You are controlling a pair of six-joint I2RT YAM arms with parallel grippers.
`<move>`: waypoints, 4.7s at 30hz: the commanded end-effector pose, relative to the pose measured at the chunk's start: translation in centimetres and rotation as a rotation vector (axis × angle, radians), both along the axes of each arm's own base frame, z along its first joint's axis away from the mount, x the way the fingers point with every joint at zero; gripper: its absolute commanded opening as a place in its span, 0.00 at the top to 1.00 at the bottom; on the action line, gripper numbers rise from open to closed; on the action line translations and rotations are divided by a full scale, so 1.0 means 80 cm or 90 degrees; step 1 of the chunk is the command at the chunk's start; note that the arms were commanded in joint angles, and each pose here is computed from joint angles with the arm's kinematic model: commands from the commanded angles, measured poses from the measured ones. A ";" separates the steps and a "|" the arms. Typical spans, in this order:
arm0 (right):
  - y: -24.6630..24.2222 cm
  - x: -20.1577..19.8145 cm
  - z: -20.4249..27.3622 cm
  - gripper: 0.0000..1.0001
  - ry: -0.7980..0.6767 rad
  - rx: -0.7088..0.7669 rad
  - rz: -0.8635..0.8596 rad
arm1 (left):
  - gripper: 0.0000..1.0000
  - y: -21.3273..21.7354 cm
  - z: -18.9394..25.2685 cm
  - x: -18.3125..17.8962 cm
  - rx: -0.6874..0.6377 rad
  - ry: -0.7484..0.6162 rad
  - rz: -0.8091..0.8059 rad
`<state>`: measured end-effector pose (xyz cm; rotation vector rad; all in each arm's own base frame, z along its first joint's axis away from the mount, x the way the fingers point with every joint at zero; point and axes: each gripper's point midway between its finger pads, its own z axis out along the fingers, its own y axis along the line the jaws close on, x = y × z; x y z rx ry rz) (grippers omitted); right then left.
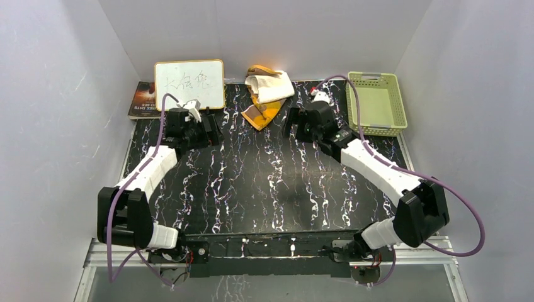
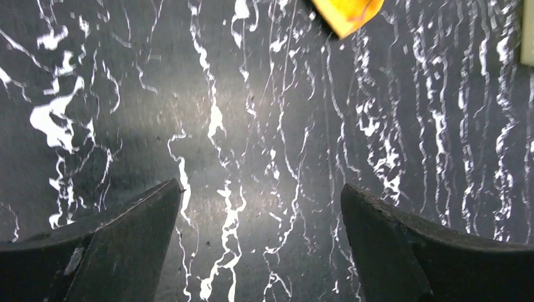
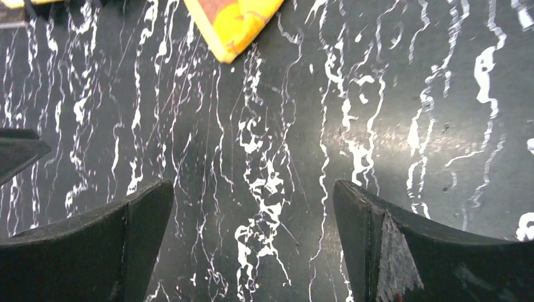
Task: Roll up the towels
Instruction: Pick up the towel at the corner of the board, then flatten out the towel at the center of the board.
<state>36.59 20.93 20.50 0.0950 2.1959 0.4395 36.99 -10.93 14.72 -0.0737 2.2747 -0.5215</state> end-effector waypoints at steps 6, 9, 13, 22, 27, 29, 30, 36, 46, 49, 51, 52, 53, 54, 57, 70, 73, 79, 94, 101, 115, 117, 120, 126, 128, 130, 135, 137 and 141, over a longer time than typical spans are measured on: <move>0.020 0.020 0.093 0.02 -0.206 0.032 0.091 | 0.02 0.005 0.123 -0.023 0.025 -0.146 -0.051; -0.003 0.027 0.083 0.02 -0.212 0.041 0.032 | 0.02 -0.011 0.125 -0.055 -0.014 -0.146 -0.097; 0.024 0.061 0.071 0.02 -0.190 0.025 0.110 | 0.02 -0.037 0.093 -0.091 -0.096 -0.064 -0.148; 0.080 0.203 -0.021 0.03 -0.054 -0.130 0.151 | 0.02 -0.033 0.114 -0.105 -0.095 -0.084 -0.143; 0.106 0.267 -0.053 0.04 -0.101 -0.155 0.161 | 0.02 -0.023 0.106 -0.120 -0.049 -0.057 -0.157; 0.112 0.286 -0.069 0.04 -0.127 -0.162 0.158 | 0.02 -0.019 0.099 -0.130 -0.037 -0.051 -0.159; 0.115 0.294 -0.077 0.04 -0.137 -0.165 0.157 | 0.02 -0.018 0.095 -0.134 -0.032 -0.047 -0.159; 0.123 0.324 -0.122 0.07 -0.160 -0.163 0.135 | 0.02 -0.006 0.072 -0.158 -0.009 -0.022 -0.149; 0.119 0.357 -0.134 0.09 -0.219 -0.141 0.055 | 0.02 -0.005 0.077 -0.151 0.017 -0.021 -0.175; 0.123 0.362 -0.118 0.08 -0.262 -0.118 0.047 | 0.02 -0.006 0.078 -0.150 0.018 -0.022 -0.178; 0.128 0.368 -0.104 0.07 -0.294 -0.100 0.046 | 0.02 -0.006 0.076 -0.151 0.017 -0.021 -0.179; 0.130 0.373 -0.099 0.06 -0.305 -0.094 0.044 | 0.02 -0.006 0.074 -0.151 0.018 -0.019 -0.179; 0.132 0.378 -0.099 0.06 -0.306 -0.089 0.042 | 0.01 -0.006 0.071 -0.152 0.018 -0.016 -0.179; 0.132 0.384 -0.100 0.06 -0.307 -0.080 0.039 | 0.02 -0.006 0.067 -0.153 0.018 -0.010 -0.180; 0.129 0.397 -0.107 0.07 -0.304 -0.048 0.035 | 0.02 -0.004 0.057 -0.156 0.022 0.001 -0.180; 0.117 0.403 -0.151 0.48 -0.276 -0.098 0.059 | 0.02 -0.009 0.047 -0.139 0.015 0.017 -0.182; 0.112 0.400 -0.127 0.97 -0.279 -0.095 0.056 | 0.01 -0.008 0.054 -0.135 0.017 0.007 -0.179; 0.105 0.376 0.066 1.00 -0.419 -0.063 0.059 | 0.02 0.003 0.104 -0.115 0.032 -0.073 -0.124; 0.123 0.001 0.397 1.00 -0.581 0.098 0.307 | 0.02 0.041 0.243 -0.107 0.013 -0.272 0.043; 0.017 -0.022 0.187 0.93 -0.338 0.011 0.153 | 0.02 0.034 0.223 -0.110 -0.003 -0.229 0.035; -0.079 -0.082 -0.012 0.04 -0.044 -0.114 0.042 | 0.05 -0.126 0.121 -0.175 -0.128 -0.073 -0.273; -0.085 -0.079 -0.005 0.04 -0.045 -0.118 0.034 | 0.09 -0.153 0.098 -0.191 -0.122 -0.054 -0.294; -0.086 -0.081 -0.015 0.04 -0.016 -0.120 0.045 | 0.13 -0.206 0.064 -0.222 -0.143 -0.012 -0.334; -0.113 -0.093 -0.030 0.04 0.011 -0.126 -0.013 | 0.11 -0.267 0.008 -0.224 -0.090 0.040 -0.254; -0.123 -0.095 -0.025 0.04 0.003 -0.122 -0.033 | 0.10 -0.272 -0.001 -0.211 -0.093 0.050 -0.200; -0.133 -0.098 -0.023 0.04 0.001 -0.125 -0.052 | 0.10 -0.274 -0.009 -0.197 -0.092 0.054 -0.148; -0.147 -0.105 -0.023 0.04 0.000 -0.132 -0.068 | 0.08 -0.293 -0.033 -0.169 -0.064 0.062 -0.102; -0.149 -0.108 -0.022 0.04 -0.001 -0.129 -0.068 | 0.08 -0.302 -0.051 -0.167 -0.052 0.076 -0.112; -0.149 -0.111 -0.016 0.04 -0.010 -0.121 -0.064 | 0.15 -0.307 -0.097 -0.175 -0.026 0.127 -0.119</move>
